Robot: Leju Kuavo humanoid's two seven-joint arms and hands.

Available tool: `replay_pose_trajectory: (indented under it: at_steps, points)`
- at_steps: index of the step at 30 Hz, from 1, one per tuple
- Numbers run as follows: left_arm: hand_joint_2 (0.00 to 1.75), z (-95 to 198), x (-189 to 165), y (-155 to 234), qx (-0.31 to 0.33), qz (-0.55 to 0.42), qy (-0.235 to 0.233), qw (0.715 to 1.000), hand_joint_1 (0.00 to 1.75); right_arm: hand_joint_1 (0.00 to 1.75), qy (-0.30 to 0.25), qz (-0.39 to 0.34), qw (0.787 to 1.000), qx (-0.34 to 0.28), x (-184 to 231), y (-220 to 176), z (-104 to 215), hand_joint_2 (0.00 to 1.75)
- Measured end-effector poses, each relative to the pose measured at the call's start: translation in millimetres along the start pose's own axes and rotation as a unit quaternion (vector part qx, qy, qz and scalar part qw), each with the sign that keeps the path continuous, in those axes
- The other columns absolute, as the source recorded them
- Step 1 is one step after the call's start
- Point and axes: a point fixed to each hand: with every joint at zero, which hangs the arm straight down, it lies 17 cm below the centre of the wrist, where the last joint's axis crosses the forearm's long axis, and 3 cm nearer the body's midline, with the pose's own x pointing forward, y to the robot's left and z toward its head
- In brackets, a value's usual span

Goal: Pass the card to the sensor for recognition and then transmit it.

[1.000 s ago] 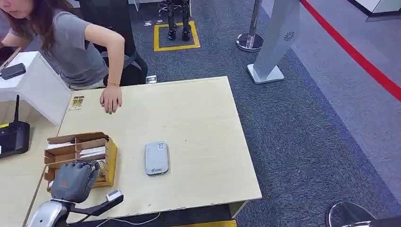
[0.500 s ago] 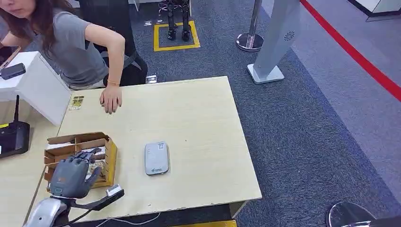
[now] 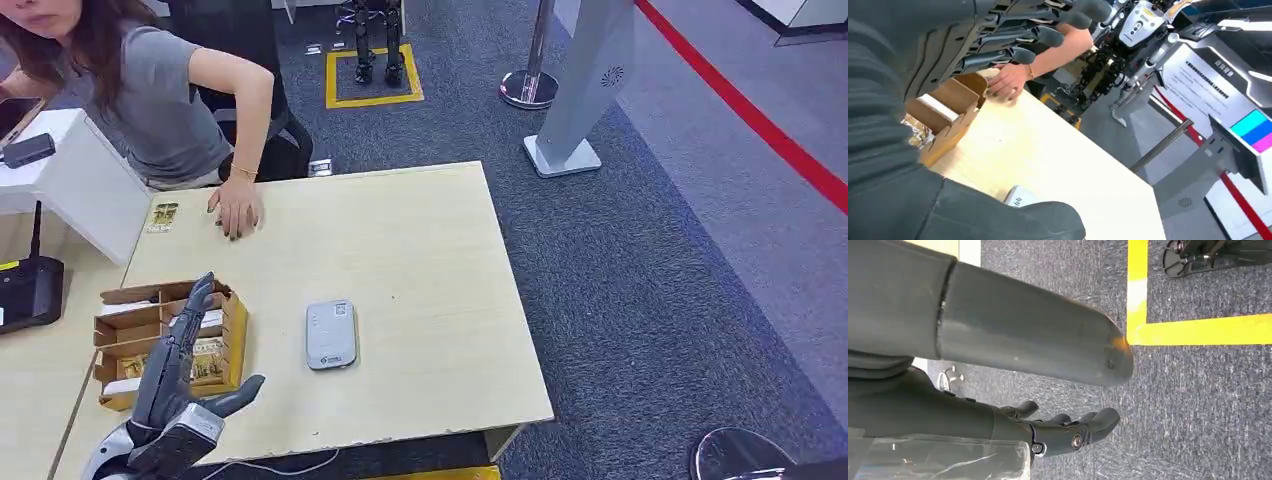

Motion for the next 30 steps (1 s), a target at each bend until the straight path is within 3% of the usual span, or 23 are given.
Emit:
replay_pose_trajectory:
  at_steps: [30]
  points:
    - [1.75,15.8,-19.5,5.7,0.008,-0.063,0.04,0.997,0.0,0.0,0.001,-0.003,1.0,0.006,-0.7,1.6,0.2,0.0]
